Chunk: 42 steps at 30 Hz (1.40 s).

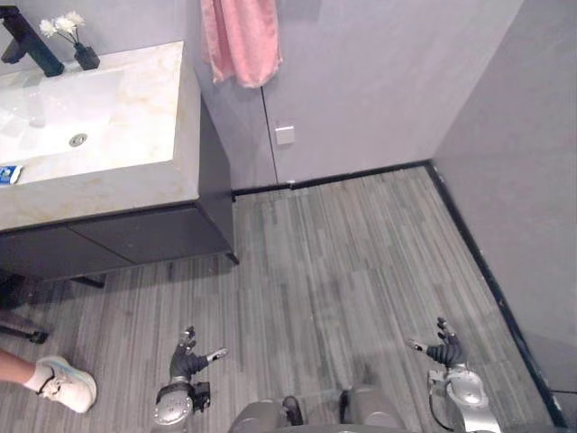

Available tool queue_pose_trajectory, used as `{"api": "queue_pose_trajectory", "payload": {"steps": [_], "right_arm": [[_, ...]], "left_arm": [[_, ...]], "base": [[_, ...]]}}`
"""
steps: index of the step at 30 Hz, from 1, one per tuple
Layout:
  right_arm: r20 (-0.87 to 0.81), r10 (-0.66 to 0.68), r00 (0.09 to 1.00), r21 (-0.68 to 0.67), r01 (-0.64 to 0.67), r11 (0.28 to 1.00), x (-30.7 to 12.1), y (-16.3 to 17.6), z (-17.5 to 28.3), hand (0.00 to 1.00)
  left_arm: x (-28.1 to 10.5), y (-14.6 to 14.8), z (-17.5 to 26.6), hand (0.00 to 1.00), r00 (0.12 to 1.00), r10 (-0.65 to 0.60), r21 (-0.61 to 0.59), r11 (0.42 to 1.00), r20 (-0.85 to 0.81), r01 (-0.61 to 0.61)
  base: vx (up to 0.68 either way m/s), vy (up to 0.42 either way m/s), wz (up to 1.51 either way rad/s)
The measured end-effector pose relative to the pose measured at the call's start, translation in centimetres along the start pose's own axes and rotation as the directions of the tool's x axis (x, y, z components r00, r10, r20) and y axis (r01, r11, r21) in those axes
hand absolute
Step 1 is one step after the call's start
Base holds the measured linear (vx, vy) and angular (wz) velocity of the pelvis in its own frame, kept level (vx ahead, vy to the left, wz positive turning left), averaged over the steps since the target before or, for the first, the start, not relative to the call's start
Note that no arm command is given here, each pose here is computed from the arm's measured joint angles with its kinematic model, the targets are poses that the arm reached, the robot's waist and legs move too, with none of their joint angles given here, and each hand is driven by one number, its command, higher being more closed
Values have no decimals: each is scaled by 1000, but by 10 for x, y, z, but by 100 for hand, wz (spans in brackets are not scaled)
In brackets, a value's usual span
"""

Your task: Organize washtable

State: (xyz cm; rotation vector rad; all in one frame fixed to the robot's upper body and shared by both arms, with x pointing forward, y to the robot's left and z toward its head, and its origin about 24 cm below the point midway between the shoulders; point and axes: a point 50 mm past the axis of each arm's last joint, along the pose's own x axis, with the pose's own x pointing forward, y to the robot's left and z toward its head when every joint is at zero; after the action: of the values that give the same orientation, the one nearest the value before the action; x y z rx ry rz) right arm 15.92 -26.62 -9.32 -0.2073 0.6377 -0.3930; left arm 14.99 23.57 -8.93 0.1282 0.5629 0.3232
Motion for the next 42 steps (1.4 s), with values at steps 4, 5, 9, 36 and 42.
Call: {"api": "queue_pose_trajectory", "payload": {"steps": [4,5,9,36,42], "right_arm": [[73,-15,997,-8,16,1000,3,-8,17,0],[75,-19,997,-11,20,1000,3,-10,17,0],[111,-25,993,-14,27,1000,6,-10,29,0],[23,2,1000,6,-2,1000,4,15,12,0],[18,17,1000,27,-17,999,-7,21,3,0]], "left_arm": [[11,-9,26,0,996,-13,-23,1000,87,15],[12,-10,27,0,996,-14,-25,1000,91,16],[14,-25,39,0,991,-44,-57,997,128,52],[14,-34,32,0,995,-57,-52,997,80,61],[9,-41,33,0,994,-62,-93,993,88,70]], "base": [[559,-64,63],[730,-114,37],[590,-133,20],[453,41,-7],[276,-186,16]]}}
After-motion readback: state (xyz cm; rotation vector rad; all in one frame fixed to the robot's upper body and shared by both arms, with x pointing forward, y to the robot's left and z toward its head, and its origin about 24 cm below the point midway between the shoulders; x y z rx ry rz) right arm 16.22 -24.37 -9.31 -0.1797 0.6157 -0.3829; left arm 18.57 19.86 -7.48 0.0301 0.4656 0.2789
